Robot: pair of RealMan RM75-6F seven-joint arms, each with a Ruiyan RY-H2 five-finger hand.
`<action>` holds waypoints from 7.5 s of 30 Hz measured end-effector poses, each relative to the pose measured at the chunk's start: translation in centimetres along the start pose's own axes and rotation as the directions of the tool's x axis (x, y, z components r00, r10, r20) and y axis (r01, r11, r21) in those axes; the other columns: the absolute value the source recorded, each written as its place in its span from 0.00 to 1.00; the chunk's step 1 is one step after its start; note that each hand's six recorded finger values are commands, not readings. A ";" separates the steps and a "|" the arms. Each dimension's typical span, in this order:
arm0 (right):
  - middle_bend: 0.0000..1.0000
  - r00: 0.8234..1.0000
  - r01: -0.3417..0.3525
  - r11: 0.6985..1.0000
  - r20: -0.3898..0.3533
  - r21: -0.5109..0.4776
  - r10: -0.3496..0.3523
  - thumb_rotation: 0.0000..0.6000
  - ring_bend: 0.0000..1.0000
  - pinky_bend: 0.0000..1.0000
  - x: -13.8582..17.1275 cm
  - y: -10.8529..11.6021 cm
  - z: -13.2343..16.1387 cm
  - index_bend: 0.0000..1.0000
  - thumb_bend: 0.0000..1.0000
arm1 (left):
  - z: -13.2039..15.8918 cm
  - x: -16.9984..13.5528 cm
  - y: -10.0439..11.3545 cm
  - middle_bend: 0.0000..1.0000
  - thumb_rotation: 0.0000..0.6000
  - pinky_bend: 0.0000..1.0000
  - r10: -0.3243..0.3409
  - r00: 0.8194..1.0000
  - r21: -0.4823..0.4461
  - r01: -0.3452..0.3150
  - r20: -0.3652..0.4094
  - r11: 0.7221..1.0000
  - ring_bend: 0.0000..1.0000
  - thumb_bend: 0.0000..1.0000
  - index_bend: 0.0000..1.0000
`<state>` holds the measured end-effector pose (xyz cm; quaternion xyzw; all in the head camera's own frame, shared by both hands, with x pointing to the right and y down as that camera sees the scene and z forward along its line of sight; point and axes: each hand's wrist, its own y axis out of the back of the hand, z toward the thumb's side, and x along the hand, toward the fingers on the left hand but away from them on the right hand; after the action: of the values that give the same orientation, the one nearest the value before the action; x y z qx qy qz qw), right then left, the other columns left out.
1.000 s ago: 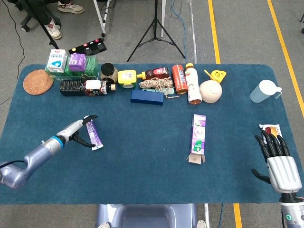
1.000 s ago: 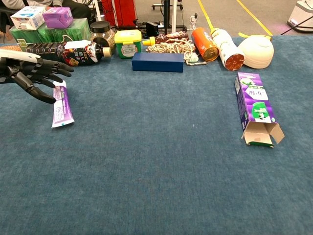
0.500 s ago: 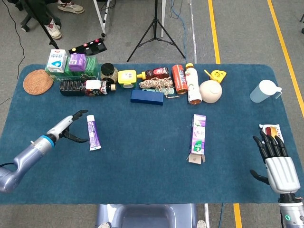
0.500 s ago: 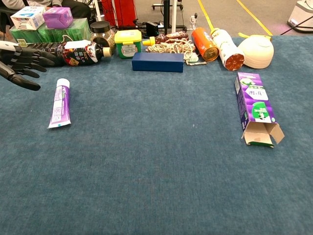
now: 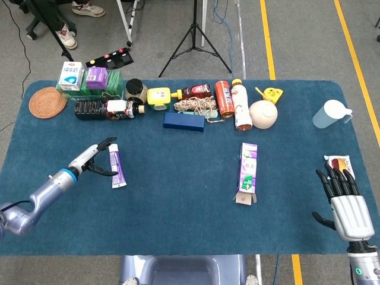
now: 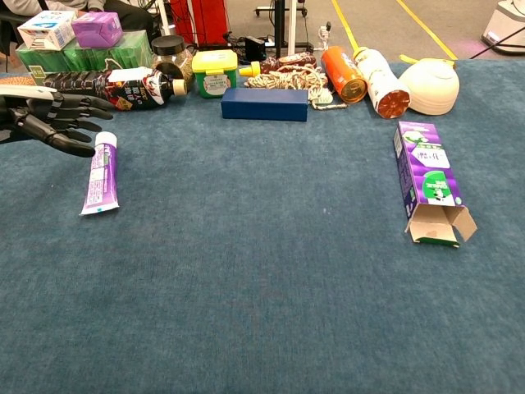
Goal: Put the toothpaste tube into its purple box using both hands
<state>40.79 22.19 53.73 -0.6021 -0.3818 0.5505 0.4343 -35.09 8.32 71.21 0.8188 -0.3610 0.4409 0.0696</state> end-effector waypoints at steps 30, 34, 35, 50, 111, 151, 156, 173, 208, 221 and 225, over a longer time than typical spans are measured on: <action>0.00 1.000 -0.003 1.000 0.007 -0.014 0.003 1.00 0.00 0.01 -0.2 0.1 -0.3 0.03 0.00 | 6.3 1.5 -8.1 0.00 1.00 0.04 -0.172 0.977 0.118 0.158 0.123 0.980 0.00 0.02 0.00; 0.00 1.000 -0.005 1.000 0.007 -0.015 0.005 1.00 0.00 0.01 -0.1 0.1 -0.3 0.03 0.00 | 6.7 1.2 -8.6 0.00 1.00 0.04 -0.184 0.975 0.130 0.168 0.125 0.977 0.00 0.02 0.00; 0.00 1.000 -0.005 1.000 0.008 -0.015 0.005 1.00 0.00 0.01 -0.1 0.1 -0.3 0.03 0.00 | 6.8 1.0 -8.4 0.00 1.00 0.04 -0.178 0.976 0.133 0.161 0.128 0.978 0.00 0.02 0.00; 0.00 1.000 -0.014 0.999 -0.013 -0.030 0.013 1.00 0.00 0.01 0.0 0.0 0.2 0.03 0.00 | 2.9 -0.4 -1.4 0.00 1.00 0.10 0.180 0.984 0.241 -0.177 0.013 0.954 0.00 0.07 0.00; 0.00 1.000 -0.025 0.998 -0.012 -0.060 0.024 1.00 0.00 0.01 -0.1 0.2 -0.1 0.03 0.00 | 0.4 2.0 -5.3 0.38 1.00 0.57 0.419 0.903 0.649 -0.266 -0.091 0.713 0.30 0.23 0.55; 0.03 0.938 -0.137 0.979 -0.297 0.153 0.178 1.00 0.03 0.13 -6.4 -2.5 2.3 0.04 0.00 | 7.6 -8.9 4.6 0.40 1.00 0.61 0.458 0.873 0.583 -0.464 0.169 0.667 0.33 0.26 0.57; 0.03 0.908 -0.137 0.972 -0.367 0.192 0.201 1.00 0.03 0.17 -8.9 -3.4 3.5 0.04 0.00 | 8.1 -10.2 5.4 0.40 1.00 0.61 0.461 0.871 0.579 -0.466 0.168 0.669 0.33 0.27 0.57; 0.03 0.783 0.000 0.956 -0.595 0.293 0.182 1.00 0.04 0.22 -14.9 -8.5 9.6 0.03 0.00 | 6.9 -10.9 7.2 0.40 1.00 0.61 0.478 0.867 0.557 -0.469 0.143 0.685 0.33 0.27 0.57; 0.04 0.842 -0.075 0.993 -0.528 0.088 0.111 1.00 0.04 0.22 -19.0 -11.6 22.2 0.03 0.00 | 4.4 -11.3 9.5 0.40 1.00 0.61 0.509 0.856 0.521 -0.479 0.097 0.706 0.33 0.26 0.57; 0.08 0.874 -0.247 0.941 -0.366 0.230 0.319 1.00 0.10 0.24 -21.9 -10.5 16.7 0.05 0.00 | 4.4 -10.4 8.7 0.40 1.00 0.61 0.486 0.868 0.530 -0.459 0.098 0.713 0.33 0.27 0.57; 0.07 0.863 -0.319 0.902 -0.305 0.292 0.403 1.00 0.09 0.24 -22.7 -10.3 14.8 0.06 0.00 | 4.5 -10.4 8.7 0.40 1.00 0.61 0.489 0.867 0.531 -0.461 0.097 0.711 0.33 0.27 0.57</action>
<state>23.89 5.88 70.73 -0.6983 -0.1092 0.5442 0.4520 -41.41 5.53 58.72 0.6727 -0.4188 0.5475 -0.2690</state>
